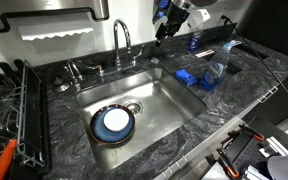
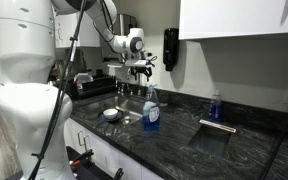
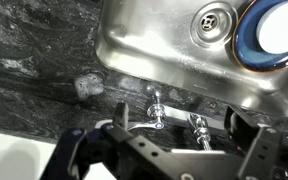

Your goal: Move the left bottle and the blue sponge closer to you, respectively

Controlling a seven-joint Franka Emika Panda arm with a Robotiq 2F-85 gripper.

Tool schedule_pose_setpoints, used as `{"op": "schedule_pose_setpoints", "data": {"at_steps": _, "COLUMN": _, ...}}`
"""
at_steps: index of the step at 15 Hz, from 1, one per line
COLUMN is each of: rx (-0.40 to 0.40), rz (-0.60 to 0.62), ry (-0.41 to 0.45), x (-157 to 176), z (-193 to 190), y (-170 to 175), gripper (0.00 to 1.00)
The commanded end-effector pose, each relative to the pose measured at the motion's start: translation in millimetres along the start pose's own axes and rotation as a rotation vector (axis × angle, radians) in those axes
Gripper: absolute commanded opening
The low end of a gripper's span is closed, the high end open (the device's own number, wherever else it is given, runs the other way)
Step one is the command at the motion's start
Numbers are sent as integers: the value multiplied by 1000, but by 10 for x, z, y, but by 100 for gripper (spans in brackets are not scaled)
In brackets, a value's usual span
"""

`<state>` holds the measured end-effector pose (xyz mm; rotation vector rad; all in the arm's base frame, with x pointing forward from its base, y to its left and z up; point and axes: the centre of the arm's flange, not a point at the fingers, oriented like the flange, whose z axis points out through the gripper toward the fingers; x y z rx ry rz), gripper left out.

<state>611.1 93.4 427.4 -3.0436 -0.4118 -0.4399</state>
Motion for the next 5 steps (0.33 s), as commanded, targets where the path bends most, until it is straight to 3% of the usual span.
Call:
{"op": "schedule_pose_setpoints", "data": {"at_steps": 1, "rx": 34, "rz": -20, "ry": -61, "x": 88, "z": -115, "y": 154, "gripper": 100}}
{"op": "schedule_pose_setpoints", "data": {"at_steps": 5, "rx": 59, "rz": -26, "ry": -89, "x": 72, "z": -193, "y": 282, "gripper": 100}}
